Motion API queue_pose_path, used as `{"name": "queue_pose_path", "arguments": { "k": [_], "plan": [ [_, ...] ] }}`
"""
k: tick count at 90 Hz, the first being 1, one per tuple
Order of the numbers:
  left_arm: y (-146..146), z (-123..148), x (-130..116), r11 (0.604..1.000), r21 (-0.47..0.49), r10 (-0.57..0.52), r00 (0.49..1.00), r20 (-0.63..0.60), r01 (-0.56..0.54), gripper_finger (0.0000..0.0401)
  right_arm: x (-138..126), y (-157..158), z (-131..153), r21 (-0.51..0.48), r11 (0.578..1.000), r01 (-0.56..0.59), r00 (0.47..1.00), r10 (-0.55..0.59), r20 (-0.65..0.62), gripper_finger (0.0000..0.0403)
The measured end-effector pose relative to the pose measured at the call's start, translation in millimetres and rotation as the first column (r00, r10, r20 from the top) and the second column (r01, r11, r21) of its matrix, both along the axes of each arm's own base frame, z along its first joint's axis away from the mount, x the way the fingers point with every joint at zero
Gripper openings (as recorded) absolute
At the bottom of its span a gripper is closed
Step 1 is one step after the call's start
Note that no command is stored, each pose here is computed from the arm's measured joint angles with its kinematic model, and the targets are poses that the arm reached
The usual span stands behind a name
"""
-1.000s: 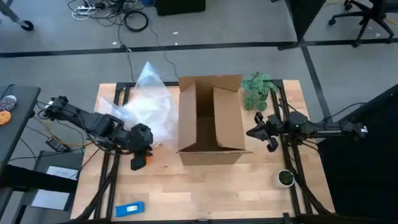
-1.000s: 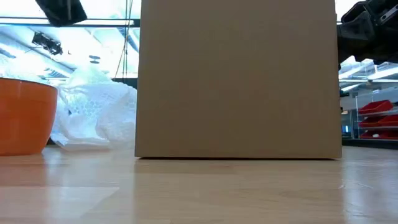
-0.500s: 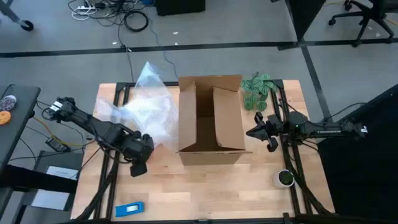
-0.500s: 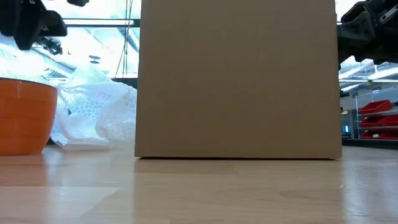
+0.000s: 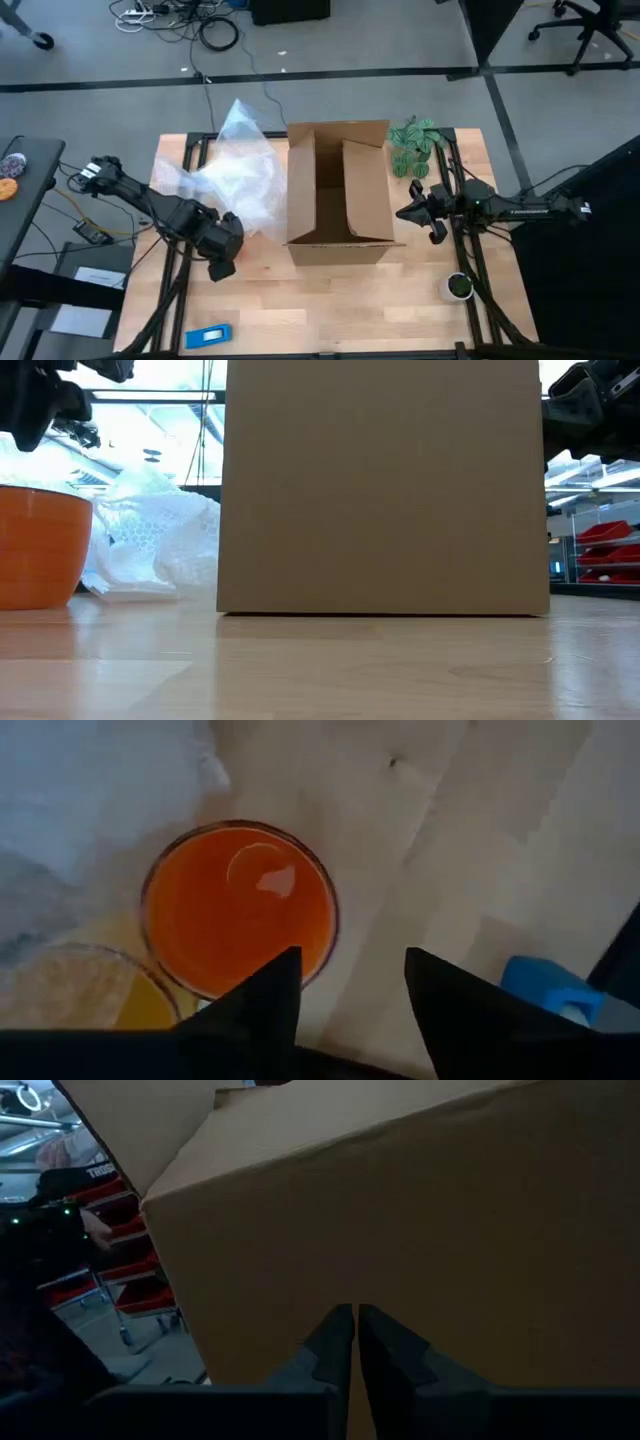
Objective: Wrap mug
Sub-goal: Wrap the orange mug with transparent bubble wrap
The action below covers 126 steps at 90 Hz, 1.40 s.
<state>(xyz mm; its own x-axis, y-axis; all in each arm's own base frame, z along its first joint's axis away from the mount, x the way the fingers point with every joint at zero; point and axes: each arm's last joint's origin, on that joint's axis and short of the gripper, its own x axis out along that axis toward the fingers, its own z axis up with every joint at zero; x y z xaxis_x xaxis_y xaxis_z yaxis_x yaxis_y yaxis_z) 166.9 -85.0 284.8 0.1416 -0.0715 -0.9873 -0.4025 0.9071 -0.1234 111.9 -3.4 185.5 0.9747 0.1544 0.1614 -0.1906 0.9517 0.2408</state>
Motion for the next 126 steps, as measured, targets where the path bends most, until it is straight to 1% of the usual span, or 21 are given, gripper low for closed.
{"name": "queue_pose_path", "arguments": {
  "k": [16, 24, 29, 41, 49, 57, 62, 65, 70, 76, 82, 90, 109, 126],
  "plan": [
    [-3, -5, 5, 1.000, -0.008, 0.022, 0.999, -0.024, -0.022, 0.0237, 0, 0, 0, 0.000, 1.000, 0.000, 1.000, 0.000, 0.000, 0.0002],
    [-7, -8, 11, 0.999, -0.035, 0.026, 0.999, -0.026, -0.027, 0.0254, 0, 0, 0, 0.000, 1.000, 0.000, 1.000, 0.000, 0.000, 0.0002],
    [-9, -11, 15, 0.999, -0.031, 0.031, 0.999, -0.025, -0.031, 0.0258, 0, 0, 0, 0.000, 1.000, 0.000, 1.000, 0.000, 0.000, 0.0002],
    [-13, -23, 23, 0.999, 0.015, 0.048, 0.995, -0.087, -0.047, 0.0260, 0, 0, 0, 0.000, 1.000, 0.000, 1.000, 0.000, 0.000, 0.0002],
    [-13, -29, 22, 0.998, 0.027, 0.053, 0.981, -0.189, -0.048, 0.0259, 0, 0, 0, 0.000, 1.000, 0.000, 1.000, 0.000, 0.001, 0.0002],
    [-14, -33, 21, 0.998, 0.054, 0.052, 0.972, -0.227, -0.041, 0.0259, 0, 0, 1, -0.001, 1.000, 0.000, 1.000, 0.000, 0.008, 0.0002],
    [-15, -34, 23, 0.997, 0.067, 0.051, 0.974, -0.219, -0.037, 0.0259, 0, 0, 1, 0.001, 1.000, 0.000, 1.000, 0.000, 0.013, 0.0002],
    [-16, -35, 25, 0.997, 0.063, 0.046, 0.977, -0.209, -0.034, 0.0259, 0, 0, 2, 0.023, 1.000, -0.005, 1.000, 0.004, 0.021, 0.0002],
    [-16, -35, 26, 0.998, 0.061, 0.030, 0.979, -0.200, -0.019, 0.0259, -1, 0, 5, 0.105, 0.994, -0.022, 0.999, 0.019, 0.032, 0.0002],
    [-17, -36, 28, 0.998, 0.069, 0.016, 0.985, -0.175, -0.004, 0.0259, -1, 0, 7, 0.213, 0.976, -0.045, 0.998, 0.036, 0.044, 0.0002],
    [-16, -36, 27, 0.996, 0.089, 0.003, 0.985, -0.170, 0.013, 0.0259, -2, 0, 10, 0.256, 0.965, -0.051, 0.997, 0.035, 0.067, 0.0002],
    [-16, -36, 28, 0.994, 0.097, -0.024, 0.986, -0.162, 0.040, 0.0259, -3, 0, 12, 0.261, 0.964, -0.059, 0.995, 0.036, 0.093, 0.0002],
    [-16, -36, 29, 0.992, 0.106, -0.047, 0.988, -0.150, 0.064, 0.0259, -3, 0, 13, 0.269, 0.961, -0.063, 0.994, 0.037, 0.099, 0.0002],
    [-16, -36, 29, 0.992, 0.106, -0.047, 0.988, -0.150, 0.064, 0.0259, -3, 0, 14, 0.235, 0.971, -0.046, 0.993, 0.019, 0.116, 0.0002]
  ]
}}
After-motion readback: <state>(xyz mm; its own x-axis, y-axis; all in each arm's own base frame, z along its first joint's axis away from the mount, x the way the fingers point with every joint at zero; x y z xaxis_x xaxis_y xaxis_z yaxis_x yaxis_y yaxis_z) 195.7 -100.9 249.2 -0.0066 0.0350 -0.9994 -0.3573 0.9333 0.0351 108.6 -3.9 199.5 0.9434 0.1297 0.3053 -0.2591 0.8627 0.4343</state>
